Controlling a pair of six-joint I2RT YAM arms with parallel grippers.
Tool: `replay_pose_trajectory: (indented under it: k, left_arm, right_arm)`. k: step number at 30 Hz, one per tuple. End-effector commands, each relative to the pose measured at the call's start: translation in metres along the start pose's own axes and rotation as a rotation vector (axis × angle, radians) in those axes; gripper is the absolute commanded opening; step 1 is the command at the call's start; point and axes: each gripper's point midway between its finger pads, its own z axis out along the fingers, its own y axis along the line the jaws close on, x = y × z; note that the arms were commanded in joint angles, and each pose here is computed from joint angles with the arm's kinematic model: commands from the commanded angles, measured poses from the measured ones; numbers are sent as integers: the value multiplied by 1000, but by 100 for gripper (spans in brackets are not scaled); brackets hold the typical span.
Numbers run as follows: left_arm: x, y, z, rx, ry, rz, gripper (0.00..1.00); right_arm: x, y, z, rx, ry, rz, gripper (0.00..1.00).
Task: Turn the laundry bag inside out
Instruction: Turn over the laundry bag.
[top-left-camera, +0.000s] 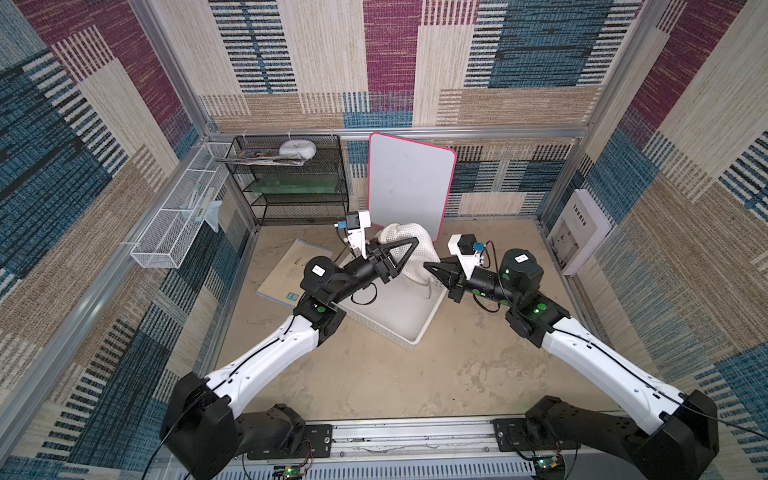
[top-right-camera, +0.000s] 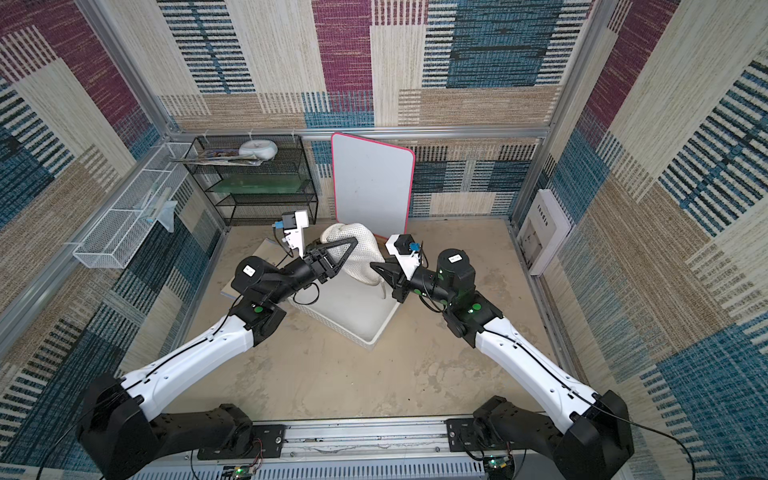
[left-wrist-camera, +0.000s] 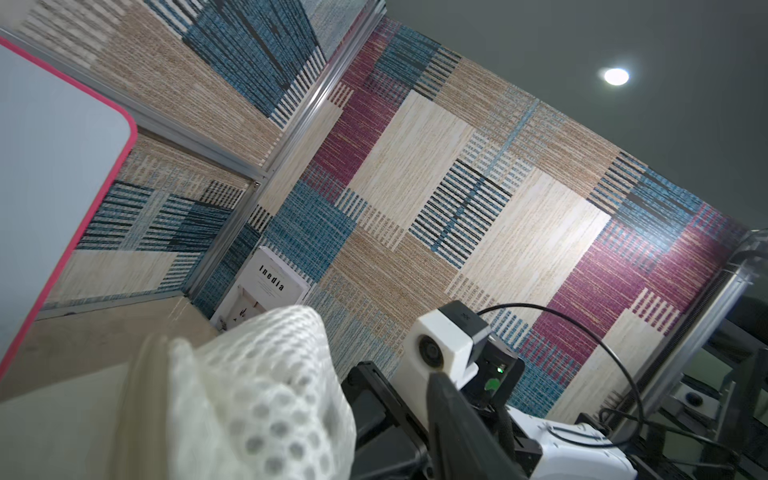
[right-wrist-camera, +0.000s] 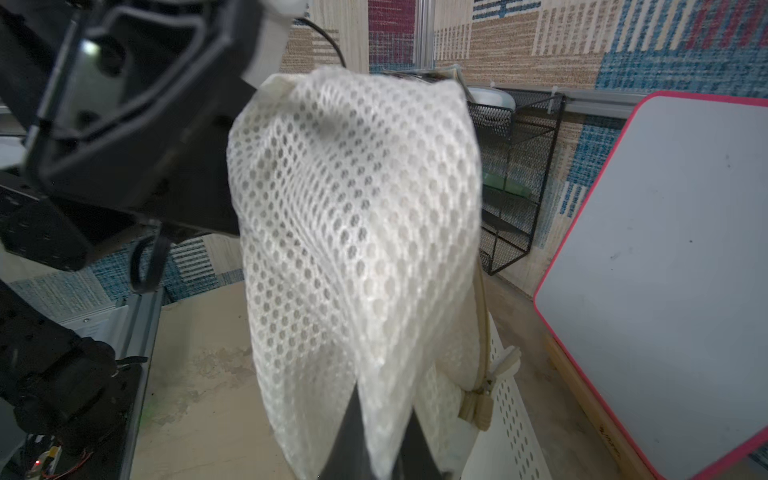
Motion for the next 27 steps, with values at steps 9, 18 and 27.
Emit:
replay_pose_trajectory:
  k: [9, 18, 27]
  left_arm:
    - [38, 58, -103, -643, 106, -310, 61]
    - [22, 15, -80, -527, 106, -578, 61]
    - [57, 26, -53, -619, 226, -693, 72]
  right_arm:
    - [42, -54, 3, 338, 337, -477, 0]
    - [38, -32, 20, 277, 334, -977, 0]
    - [35, -1, 34, 222, 286, -1164, 0]
